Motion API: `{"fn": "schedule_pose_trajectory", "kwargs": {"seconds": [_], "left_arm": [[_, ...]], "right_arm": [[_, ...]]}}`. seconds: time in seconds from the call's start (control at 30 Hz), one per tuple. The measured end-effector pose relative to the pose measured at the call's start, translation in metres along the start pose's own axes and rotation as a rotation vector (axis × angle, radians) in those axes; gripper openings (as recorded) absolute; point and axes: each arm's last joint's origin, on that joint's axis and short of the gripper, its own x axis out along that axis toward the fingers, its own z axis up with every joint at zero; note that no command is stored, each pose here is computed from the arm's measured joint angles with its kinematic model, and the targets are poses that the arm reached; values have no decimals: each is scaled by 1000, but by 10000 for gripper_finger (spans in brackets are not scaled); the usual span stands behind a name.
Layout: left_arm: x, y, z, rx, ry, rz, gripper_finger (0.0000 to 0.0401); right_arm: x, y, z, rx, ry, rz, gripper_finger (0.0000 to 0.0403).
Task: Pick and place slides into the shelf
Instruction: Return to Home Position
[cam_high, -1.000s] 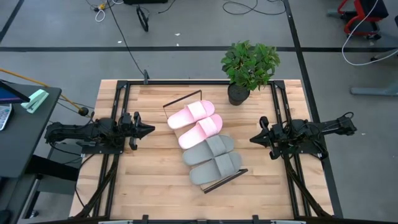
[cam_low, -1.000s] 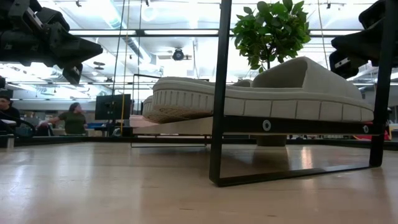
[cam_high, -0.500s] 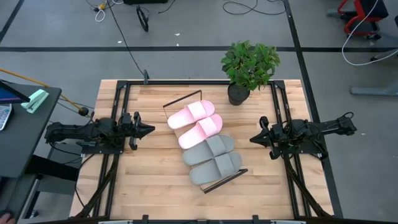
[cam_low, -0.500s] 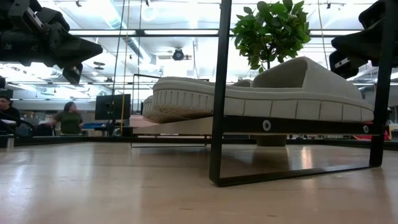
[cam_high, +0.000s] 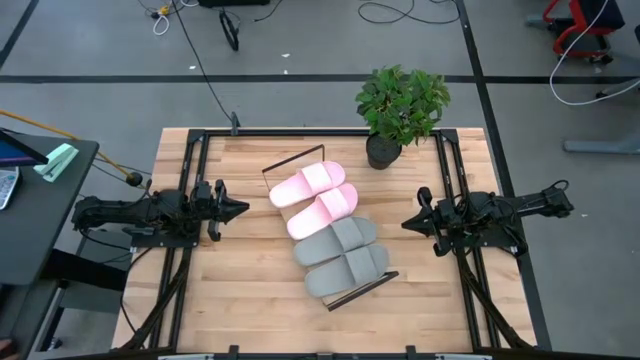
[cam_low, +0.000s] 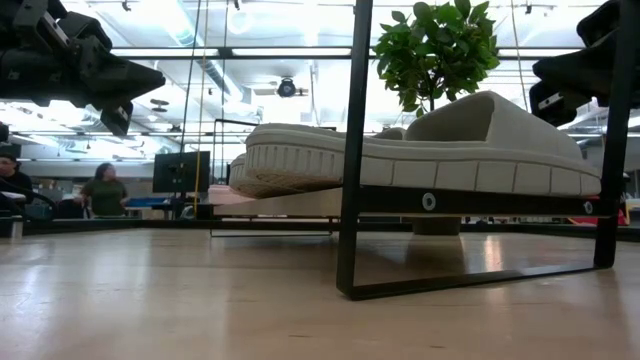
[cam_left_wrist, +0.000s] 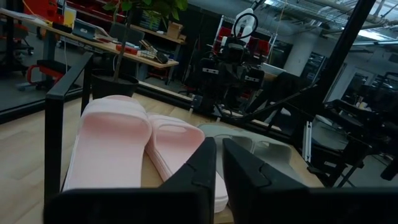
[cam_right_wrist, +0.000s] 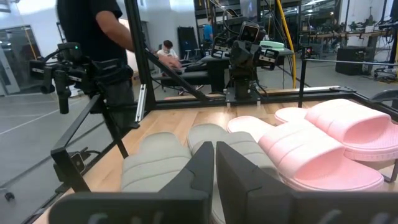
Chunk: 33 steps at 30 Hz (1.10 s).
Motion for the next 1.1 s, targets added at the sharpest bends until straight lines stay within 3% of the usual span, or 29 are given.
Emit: {"fn": "schedule_pose_trajectory", "kwargs": {"seconds": [1.1], "left_arm": [[0,0,0,-1,0,0,32]], "right_arm": [[0,0,0,0,0,0,23]]}}
